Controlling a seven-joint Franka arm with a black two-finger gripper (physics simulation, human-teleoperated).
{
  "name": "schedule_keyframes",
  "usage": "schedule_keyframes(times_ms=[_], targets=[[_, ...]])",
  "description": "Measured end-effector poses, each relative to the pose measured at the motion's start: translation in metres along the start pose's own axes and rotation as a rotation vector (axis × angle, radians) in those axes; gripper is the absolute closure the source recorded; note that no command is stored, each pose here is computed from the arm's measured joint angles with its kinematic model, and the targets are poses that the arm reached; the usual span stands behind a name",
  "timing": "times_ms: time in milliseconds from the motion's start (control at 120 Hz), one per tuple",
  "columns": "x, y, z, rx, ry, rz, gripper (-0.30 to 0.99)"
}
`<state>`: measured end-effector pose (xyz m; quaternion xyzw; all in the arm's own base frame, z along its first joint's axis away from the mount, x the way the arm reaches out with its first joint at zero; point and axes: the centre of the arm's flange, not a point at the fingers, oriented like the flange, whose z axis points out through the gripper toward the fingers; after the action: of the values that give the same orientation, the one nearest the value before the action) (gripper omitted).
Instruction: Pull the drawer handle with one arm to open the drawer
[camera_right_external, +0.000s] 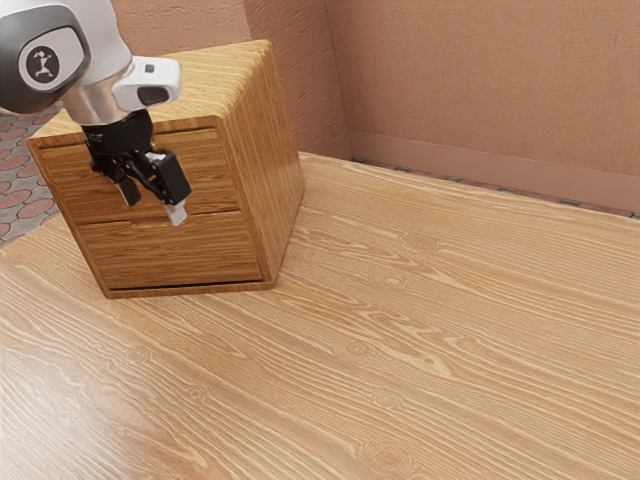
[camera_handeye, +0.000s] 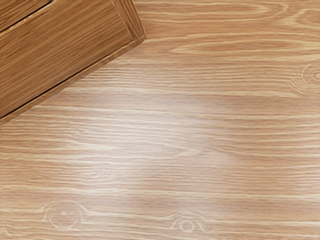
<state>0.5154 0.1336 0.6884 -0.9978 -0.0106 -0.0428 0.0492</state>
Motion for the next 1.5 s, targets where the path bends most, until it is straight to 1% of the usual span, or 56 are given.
schedule_keyframes(times_ms=[117, 142, 192, 225, 267, 317, 383, 525, 608, 683, 725, 767, 808, 875, 900, 942, 992, 1033, 1075, 1167, 1217, 1275, 1367, 1433, 1500], targets=[[0.000, 0.000, -0.003, 0.003, 0.005, 0.019, 0.00], [-0.001, 0.000, -0.020, 0.010, 0.038, 0.021, 0.00], [-0.010, 0.000, -0.094, 0.040, 0.179, 0.026, 0.00], [-0.016, 0.010, -0.127, 0.052, 0.239, 0.048, 0.00], [-0.020, 0.027, -0.146, 0.056, 0.273, 0.087, 0.00], [-0.019, 0.043, -0.153, 0.056, 0.281, 0.124, 0.00], [-0.016, 0.052, -0.146, 0.041, 0.261, 0.151, 0.00], [-0.016, 0.032, -0.129, 0.027, 0.214, 0.132, 0.00], [-0.015, 0.034, -0.123, 0.019, 0.199, 0.146, 0.00], [-0.012, 0.042, -0.105, 0.002, 0.147, 0.174, 0.00], [-0.015, 0.052, -0.095, -0.020, 0.119, 0.206, 0.00], [-0.028, 0.074, -0.096, -0.067, 0.116, 0.280, 0.00], [-0.043, 0.088, -0.087, -0.111, 0.094, 0.341, 0.00], [-0.072, 0.086, -0.046, -0.182, 0.019, 0.386, 0.00], [-0.085, 0.087, -0.036, -0.192, 0.001, 0.397, 0.00], [-0.107, 0.088, -0.028, -0.197, -0.008, 0.403, 0.00], [-0.132, 0.083, -0.022, -0.206, -0.002, 0.396, 0.00], [-0.148, 0.082, -0.017, -0.191, 0.016, 0.399, 0.00], [-0.159, 0.081, -0.012, -0.171, 0.048, 0.397, 0.00], [-0.167, 0.071, -0.016, -0.108, 0.117, 0.355, 0.00], [-0.166, 0.066, -0.015, -0.083, 0.155, 0.354, 0.00], [-0.158, 0.066, -0.015, -0.053, 0.208, 0.393, 0.00], [-0.147, 0.071, -0.019, 0.019, 0.284, 0.485, 0.00], [-0.143, 0.067, -0.018, 0.075, 0.316, 0.546, 0.00], [-0.142, 0.054, -0.012, 0.118, 0.330, 0.598, 0.00]])
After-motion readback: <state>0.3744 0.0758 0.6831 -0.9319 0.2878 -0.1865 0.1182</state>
